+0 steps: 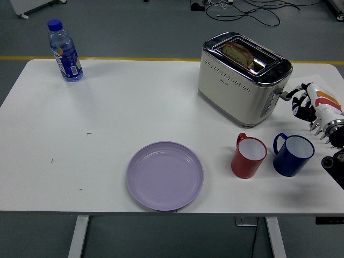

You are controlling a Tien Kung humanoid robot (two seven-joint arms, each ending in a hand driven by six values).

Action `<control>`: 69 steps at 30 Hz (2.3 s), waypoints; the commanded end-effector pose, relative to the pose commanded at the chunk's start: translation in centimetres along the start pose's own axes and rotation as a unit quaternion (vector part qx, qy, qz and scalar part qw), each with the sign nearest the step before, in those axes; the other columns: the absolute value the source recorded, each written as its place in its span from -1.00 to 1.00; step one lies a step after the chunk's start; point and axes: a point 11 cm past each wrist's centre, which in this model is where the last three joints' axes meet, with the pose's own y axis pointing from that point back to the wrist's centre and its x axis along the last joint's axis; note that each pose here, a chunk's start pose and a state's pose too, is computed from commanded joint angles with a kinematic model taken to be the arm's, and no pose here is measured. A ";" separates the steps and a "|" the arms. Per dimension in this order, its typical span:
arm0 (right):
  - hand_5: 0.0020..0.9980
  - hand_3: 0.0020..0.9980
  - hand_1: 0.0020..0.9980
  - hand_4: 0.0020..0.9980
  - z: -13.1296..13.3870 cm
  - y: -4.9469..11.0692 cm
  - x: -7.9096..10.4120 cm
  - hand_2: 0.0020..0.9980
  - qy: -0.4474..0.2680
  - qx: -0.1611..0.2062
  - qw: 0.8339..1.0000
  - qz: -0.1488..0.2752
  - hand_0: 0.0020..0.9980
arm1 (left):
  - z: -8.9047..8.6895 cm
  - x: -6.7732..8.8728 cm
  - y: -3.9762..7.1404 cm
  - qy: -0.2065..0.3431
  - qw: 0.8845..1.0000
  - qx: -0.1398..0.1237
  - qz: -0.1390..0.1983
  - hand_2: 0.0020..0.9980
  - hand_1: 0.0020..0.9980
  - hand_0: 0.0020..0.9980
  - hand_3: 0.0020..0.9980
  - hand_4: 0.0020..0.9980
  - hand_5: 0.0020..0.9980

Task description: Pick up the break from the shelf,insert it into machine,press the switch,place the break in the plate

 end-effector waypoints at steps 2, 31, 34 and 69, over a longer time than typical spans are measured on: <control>-1.00 0.08 -0.67 -0.08 0.1 0.0 -0.3 -0.46 -0.004 -0.003 1.000 -0.001 -0.57 | 0.0 0.0 0.0 0.000 1.000 0.000 0.000 0.43 0.36 0.34 0.63 0.05 1.00; -1.00 0.07 -0.68 -0.07 0.6 -0.2 -1.3 -0.47 -0.028 -0.020 0.999 0.007 -0.58 | 0.0 0.0 0.0 -0.003 1.000 0.001 -0.001 0.42 0.36 0.34 0.63 0.06 1.00; -1.00 0.07 -0.67 -0.07 0.2 -0.2 -0.5 -0.47 -0.032 -0.014 0.999 0.015 -0.57 | -0.1 0.0 0.0 -0.003 1.000 0.002 -0.001 0.42 0.36 0.34 0.63 0.06 1.00; -0.62 0.85 0.80 0.55 -10.7 -2.1 7.3 0.94 -0.099 0.105 0.986 0.078 0.85 | 0.1 -0.3 0.0 -0.004 1.000 0.001 -0.004 0.42 0.36 0.34 0.63 0.06 1.00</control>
